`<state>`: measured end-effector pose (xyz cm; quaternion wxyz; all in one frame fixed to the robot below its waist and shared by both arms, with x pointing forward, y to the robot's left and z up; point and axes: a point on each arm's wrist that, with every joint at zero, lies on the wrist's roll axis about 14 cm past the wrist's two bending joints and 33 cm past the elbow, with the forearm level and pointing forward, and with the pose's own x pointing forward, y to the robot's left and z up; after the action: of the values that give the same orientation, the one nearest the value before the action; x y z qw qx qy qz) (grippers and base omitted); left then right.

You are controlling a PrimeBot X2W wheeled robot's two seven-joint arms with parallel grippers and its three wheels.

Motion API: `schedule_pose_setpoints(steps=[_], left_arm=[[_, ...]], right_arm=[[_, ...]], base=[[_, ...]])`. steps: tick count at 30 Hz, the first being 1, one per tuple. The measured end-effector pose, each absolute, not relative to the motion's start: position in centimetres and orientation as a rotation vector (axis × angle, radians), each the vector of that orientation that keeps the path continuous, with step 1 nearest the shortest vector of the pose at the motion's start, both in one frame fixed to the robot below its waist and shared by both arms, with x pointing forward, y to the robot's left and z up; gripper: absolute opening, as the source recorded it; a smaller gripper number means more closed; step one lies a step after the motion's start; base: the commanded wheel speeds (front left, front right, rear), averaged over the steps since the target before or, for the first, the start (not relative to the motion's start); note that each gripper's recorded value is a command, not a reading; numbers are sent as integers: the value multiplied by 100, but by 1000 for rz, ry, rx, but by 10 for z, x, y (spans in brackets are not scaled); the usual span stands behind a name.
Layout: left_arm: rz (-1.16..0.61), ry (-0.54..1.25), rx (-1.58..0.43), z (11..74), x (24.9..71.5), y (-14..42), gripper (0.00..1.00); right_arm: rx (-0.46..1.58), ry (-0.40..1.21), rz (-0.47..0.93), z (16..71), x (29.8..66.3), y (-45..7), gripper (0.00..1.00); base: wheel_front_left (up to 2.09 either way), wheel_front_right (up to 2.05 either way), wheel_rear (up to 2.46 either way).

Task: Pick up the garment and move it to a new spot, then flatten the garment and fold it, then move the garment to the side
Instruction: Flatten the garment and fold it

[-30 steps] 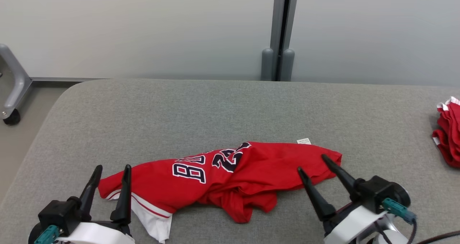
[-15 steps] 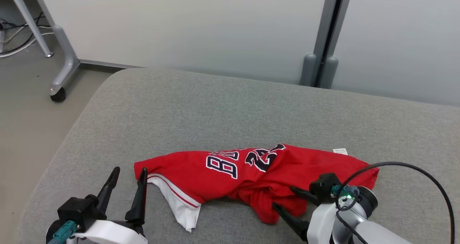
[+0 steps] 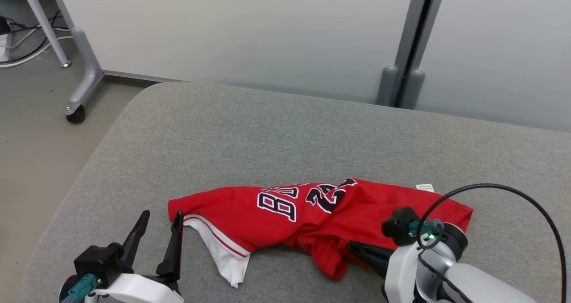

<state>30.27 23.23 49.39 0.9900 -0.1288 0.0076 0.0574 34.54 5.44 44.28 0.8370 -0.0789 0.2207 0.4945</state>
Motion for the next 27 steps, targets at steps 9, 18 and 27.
schedule_pose_setpoints(steps=[9,18,27], left_arm=[[17,33,-257,492,323,205,100],[-49,62,-251,486,341,188,100],[-51,94,-241,477,348,189,100]], right_arm=[[-106,410,1014,477,348,5,0],[-61,459,855,491,368,-77,0],[-13,453,740,496,405,-115,0]], base=[[0,0,0],[0,0,0],[0,0,0]])
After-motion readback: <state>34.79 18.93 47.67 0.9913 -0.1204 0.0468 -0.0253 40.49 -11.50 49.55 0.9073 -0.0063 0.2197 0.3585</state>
